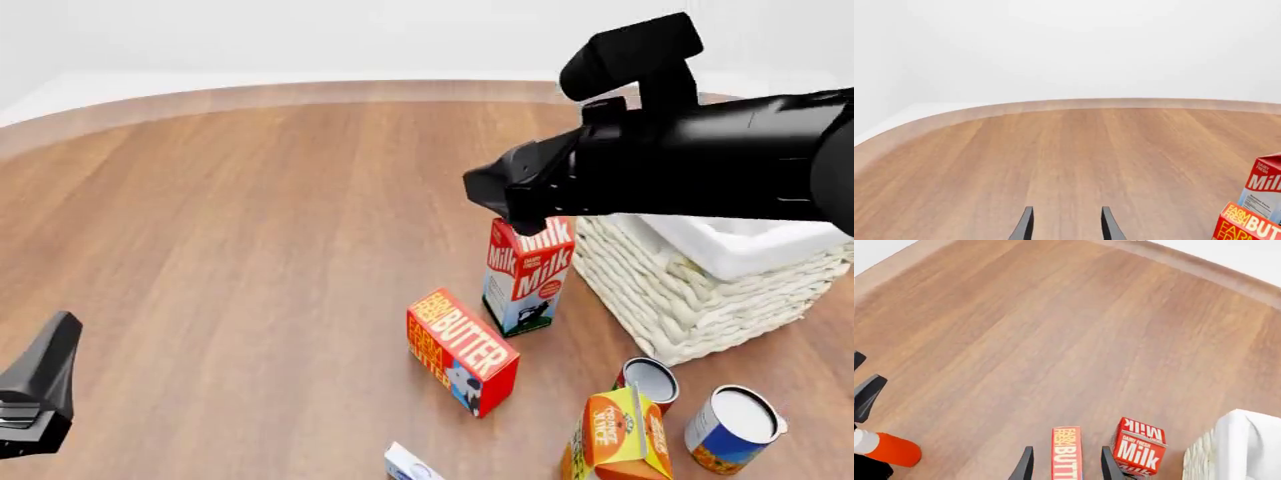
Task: Pick up the cream cheese box and the butter, and put them in the basket.
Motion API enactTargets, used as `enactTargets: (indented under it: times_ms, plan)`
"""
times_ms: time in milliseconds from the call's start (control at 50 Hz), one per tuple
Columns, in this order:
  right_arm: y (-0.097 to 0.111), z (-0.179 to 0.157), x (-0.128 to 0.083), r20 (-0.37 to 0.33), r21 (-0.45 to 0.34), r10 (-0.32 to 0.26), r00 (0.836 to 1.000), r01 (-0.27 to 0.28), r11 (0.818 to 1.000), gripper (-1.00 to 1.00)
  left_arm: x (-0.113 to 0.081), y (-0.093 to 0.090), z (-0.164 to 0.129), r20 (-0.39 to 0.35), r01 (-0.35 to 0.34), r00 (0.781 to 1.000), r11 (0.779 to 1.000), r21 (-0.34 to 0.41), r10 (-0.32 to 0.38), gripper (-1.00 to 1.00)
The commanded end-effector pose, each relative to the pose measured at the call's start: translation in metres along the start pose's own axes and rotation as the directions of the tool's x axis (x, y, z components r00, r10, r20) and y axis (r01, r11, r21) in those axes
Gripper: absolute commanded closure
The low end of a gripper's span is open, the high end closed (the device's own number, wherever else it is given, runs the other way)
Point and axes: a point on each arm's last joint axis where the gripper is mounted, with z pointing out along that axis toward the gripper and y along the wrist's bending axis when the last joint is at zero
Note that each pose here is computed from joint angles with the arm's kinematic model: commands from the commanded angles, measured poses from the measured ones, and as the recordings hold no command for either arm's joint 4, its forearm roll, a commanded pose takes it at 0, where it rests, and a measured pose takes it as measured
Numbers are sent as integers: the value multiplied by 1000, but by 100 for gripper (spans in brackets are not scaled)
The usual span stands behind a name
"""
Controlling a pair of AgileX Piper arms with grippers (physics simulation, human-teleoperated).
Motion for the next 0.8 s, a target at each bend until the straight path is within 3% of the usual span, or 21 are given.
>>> enactTargets:
  times_ms: [20,280,580,620,800]
  plan:
    - [-1,19,10,-53,3,-12,999,13,1000,-100,0,0,0,0,0,1000,1000,0,0,-100]
    - [3,32,14,-74,-10,-12,997,11,1000,-100,0,0,0,0,0,1000,1000,0,0,-100]
    - [2,39,34,-92,-5,36,995,-37,999,-100,0,0,0,0,0,1000,1000,0,0,-100]
    - [-9,48,41,-109,31,38,993,-35,999,-100,0,0,0,0,0,1000,1000,0,0,-100]
    - [-6,53,57,-113,23,64,991,-62,998,-100,0,0,0,0,0,1000,1000,0,0,-100]
